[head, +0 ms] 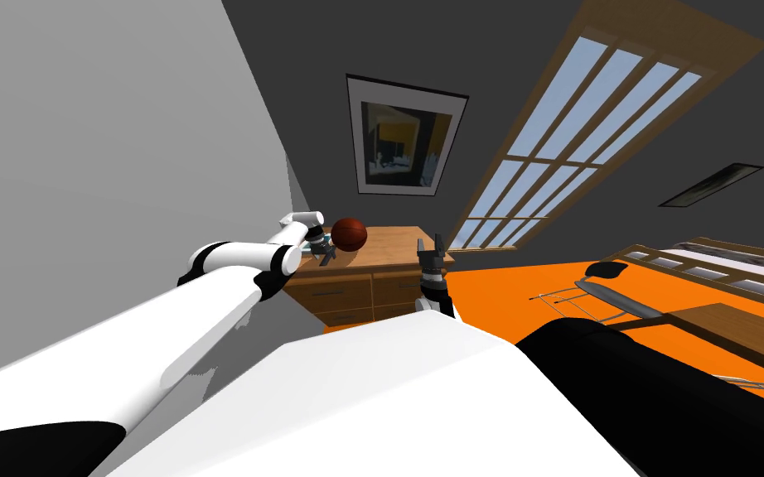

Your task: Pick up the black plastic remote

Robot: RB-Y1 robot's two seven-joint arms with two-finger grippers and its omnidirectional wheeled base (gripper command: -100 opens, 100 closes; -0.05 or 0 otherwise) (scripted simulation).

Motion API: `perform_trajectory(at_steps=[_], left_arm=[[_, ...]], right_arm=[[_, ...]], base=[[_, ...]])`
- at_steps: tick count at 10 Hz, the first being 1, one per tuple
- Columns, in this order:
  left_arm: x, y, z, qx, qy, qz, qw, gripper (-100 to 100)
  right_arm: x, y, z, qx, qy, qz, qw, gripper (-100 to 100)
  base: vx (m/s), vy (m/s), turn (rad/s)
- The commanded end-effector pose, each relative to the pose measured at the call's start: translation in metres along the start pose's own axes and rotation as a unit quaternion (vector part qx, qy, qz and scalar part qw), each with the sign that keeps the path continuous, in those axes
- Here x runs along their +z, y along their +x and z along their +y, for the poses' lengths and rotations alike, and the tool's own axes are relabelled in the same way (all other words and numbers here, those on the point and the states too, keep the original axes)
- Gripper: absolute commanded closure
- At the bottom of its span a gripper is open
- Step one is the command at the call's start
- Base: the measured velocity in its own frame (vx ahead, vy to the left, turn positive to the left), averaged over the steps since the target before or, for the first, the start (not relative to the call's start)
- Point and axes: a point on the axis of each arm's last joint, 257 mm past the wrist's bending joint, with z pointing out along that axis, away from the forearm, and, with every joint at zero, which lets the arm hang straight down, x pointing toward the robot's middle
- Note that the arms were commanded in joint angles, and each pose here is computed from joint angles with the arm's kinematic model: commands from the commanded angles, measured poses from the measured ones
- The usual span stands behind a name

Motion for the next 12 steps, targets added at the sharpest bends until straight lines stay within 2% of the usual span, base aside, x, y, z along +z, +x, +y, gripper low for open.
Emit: perform_trajectory(at_steps=[1, 5, 6, 7, 8, 9, 10, 11, 12], left_arm=[[0.000, 0.000, 0.000, 0.000, 0.000, 0.000, 1.0000, 100], [-0.002, 0.001, -0.001, -0.001, 0.001, 0.002, 1.0000, 100], [-0.002, 0.001, -0.001, -0.001, 0.001, 0.002, 1.0000, 0], [0.006, 0.003, -0.002, 0.004, 0.002, 0.007, 1.0000, 100], [0.006, 0.003, -0.002, 0.004, 0.002, 0.007, 1.0000, 100], [-0.011, 0.005, 0.002, 0.001, 0.002, 0.007, 1.0000, 100], [-0.016, 0.005, 0.004, 0.000, 0.002, 0.007, 1.0000, 100], [-0.013, 0.006, 0.002, 0.001, 0.002, 0.008, 1.0000, 100], [-0.014, 0.006, 0.003, 0.001, 0.002, 0.008, 1.0000, 0]], right_arm=[[0.000, 0.000, 0.000, 0.000, 0.000, 0.000, 1.0000, 0], [0.000, 0.000, 0.000, 0.000, 0.000, 0.000, 1.0000, 0], [0.000, 0.000, 0.000, 0.000, 0.000, 0.000, 1.0000, 0], [0.000, 0.000, 0.000, 0.000, 0.000, 0.000, 1.0000, 0], [0.000, 0.000, 0.000, 0.000, 0.000, 0.000, 1.0000, 0], [0.000, 0.000, 0.000, 0.000, 0.000, 0.000, 1.0000, 0], [0.000, 0.000, 0.000, 0.000, 0.000, 0.000, 1.0000, 0], [0.000, 0.000, 0.000, 0.000, 0.000, 0.000, 1.0000, 0], [0.000, 0.000, 0.000, 0.000, 0.000, 0.000, 1.0000, 0]], base=[[0.000, 0.000, 0.000], [0.000, 0.000, 0.000], [0.000, 0.000, 0.000], [0.003, -0.013, 0.011], [0.007, -0.017, 0.007], [-0.012, 0.015, -0.031], [-0.018, 0.038, -0.041], [-0.006, 0.018, -0.011], [0.000, 0.000, 0.000]])
